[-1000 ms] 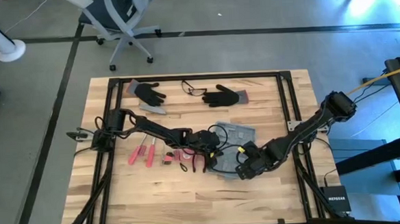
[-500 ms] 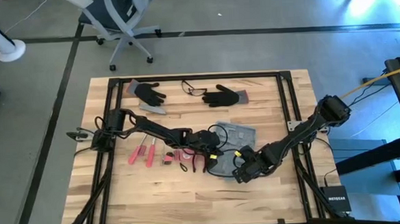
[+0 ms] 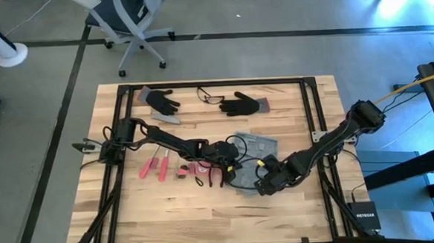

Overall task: Prefit tool cases
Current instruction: Put the black electrical tape into the prefit tool case

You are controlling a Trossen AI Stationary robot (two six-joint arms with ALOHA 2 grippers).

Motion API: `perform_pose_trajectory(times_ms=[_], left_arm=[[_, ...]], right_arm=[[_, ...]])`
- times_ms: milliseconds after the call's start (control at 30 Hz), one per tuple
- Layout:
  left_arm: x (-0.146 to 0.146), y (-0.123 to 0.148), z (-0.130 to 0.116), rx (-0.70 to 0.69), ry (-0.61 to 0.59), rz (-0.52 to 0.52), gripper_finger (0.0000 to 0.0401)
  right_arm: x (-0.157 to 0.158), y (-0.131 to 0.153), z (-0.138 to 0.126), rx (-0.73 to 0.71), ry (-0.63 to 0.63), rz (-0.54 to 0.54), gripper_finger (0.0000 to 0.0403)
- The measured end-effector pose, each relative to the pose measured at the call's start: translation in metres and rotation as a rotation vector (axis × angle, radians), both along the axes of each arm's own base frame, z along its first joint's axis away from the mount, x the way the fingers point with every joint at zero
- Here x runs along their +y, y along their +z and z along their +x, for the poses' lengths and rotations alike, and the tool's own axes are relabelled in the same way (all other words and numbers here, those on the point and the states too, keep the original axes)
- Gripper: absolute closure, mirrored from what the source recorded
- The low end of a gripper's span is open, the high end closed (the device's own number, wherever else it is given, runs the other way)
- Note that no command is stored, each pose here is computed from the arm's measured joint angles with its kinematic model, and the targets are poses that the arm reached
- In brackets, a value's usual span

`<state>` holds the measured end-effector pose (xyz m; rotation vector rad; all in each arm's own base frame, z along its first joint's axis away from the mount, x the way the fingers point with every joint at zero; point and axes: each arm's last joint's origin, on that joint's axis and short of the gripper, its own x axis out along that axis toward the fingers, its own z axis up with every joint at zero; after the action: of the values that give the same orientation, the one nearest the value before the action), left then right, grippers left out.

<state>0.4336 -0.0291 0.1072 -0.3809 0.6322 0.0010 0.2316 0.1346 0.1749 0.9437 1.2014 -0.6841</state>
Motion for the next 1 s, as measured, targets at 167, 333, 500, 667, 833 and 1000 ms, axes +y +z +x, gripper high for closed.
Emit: perform_pose_trajectory(times_ms=[167,333,500,667,833,1000], left_arm=[[0.0,0.0,0.0,0.0,-0.001,0.0,0.0401],[0.0,0.0,0.0,0.0,0.0,-0.001,0.0401],[0.0,0.0,0.0,0.0,-0.001,0.0,0.0401],[0.0,0.0,0.0,0.0,0.0,0.0,0.0401],[0.0,0.0,0.0,0.0,0.0,-0.001,0.0401],[0.0,0.0,0.0,0.001,0.001,-0.002,0.0401]], right_arm=[[0.0,-0.004,0.001,0.01,-0.018,-0.015,0.0403],[0.007,-0.009,-0.001,0.032,-0.008,0.006,0.0403],[0.01,-0.011,-0.001,0.035,-0.004,0.003,0.0403],[0.01,-0.011,-0.001,0.032,-0.006,0.001,0.0403],[0.01,-0.003,-0.002,-0.001,-0.004,0.028,0.0403],[0.008,0.001,-0.003,-0.027,-0.016,0.018,0.0403]])
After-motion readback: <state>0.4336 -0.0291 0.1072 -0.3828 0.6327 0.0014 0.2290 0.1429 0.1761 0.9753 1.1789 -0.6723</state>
